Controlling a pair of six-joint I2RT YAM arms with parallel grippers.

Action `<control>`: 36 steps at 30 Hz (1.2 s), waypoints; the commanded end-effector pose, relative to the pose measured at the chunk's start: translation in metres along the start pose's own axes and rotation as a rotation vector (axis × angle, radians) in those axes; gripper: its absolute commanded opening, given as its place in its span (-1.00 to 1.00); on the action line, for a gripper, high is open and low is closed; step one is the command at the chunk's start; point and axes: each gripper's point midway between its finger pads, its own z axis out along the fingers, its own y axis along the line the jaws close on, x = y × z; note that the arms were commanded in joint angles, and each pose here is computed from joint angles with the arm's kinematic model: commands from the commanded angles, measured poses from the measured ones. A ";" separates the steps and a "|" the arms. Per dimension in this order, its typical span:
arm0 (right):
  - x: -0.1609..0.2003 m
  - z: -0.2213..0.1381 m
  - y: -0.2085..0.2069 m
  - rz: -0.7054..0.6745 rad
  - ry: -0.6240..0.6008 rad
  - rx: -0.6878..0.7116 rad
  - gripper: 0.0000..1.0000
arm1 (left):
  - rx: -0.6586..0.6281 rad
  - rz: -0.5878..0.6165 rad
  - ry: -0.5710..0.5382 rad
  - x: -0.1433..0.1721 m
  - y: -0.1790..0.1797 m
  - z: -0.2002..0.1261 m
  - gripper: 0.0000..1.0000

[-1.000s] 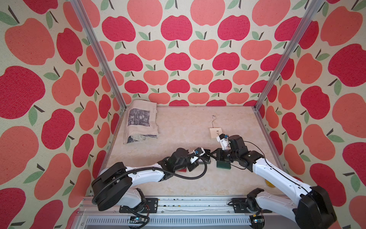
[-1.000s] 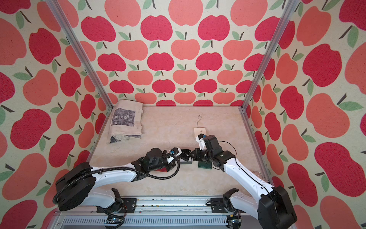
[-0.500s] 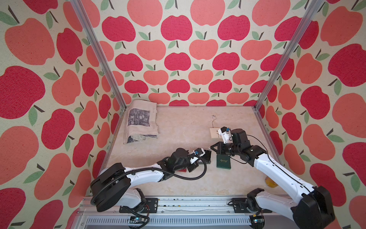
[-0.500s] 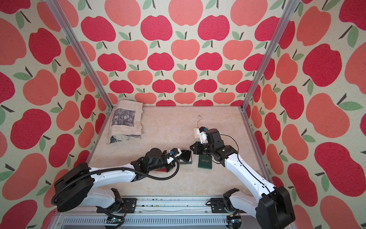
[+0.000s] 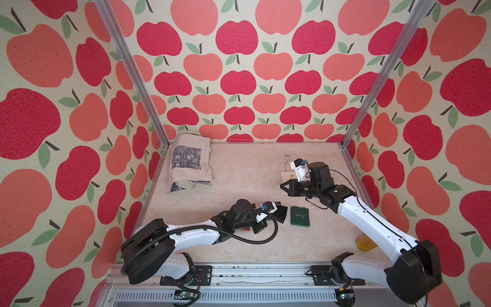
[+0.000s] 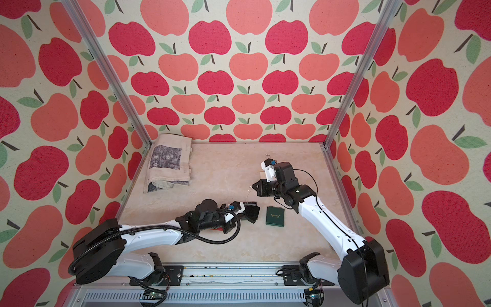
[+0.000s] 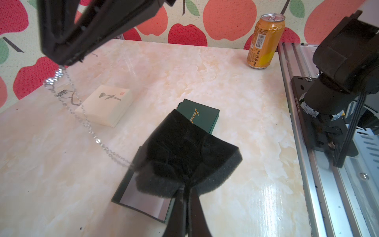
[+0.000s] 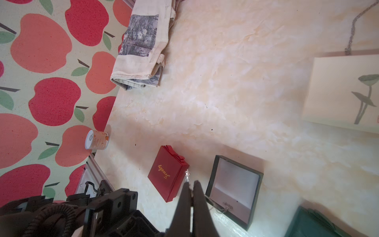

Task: Take the necklace out of the lift-off lid jewelry box
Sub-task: Pick up the necklace from the inner lining, then place the necklace at the center of the board.

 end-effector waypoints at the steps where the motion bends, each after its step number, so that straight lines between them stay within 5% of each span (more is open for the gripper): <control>1: -0.020 -0.004 0.003 -0.048 -0.042 0.011 -0.96 | 0.040 0.008 -0.030 -0.008 -0.010 -0.007 -1.00; 17: -0.074 0.003 -0.003 -0.105 -0.066 0.038 -0.96 | -0.305 -0.001 -0.002 -0.003 0.041 -0.049 -1.00; 36: -0.118 0.069 -0.041 -0.075 -0.031 0.044 -0.95 | -0.377 -0.028 -0.028 0.001 0.046 -0.078 -1.00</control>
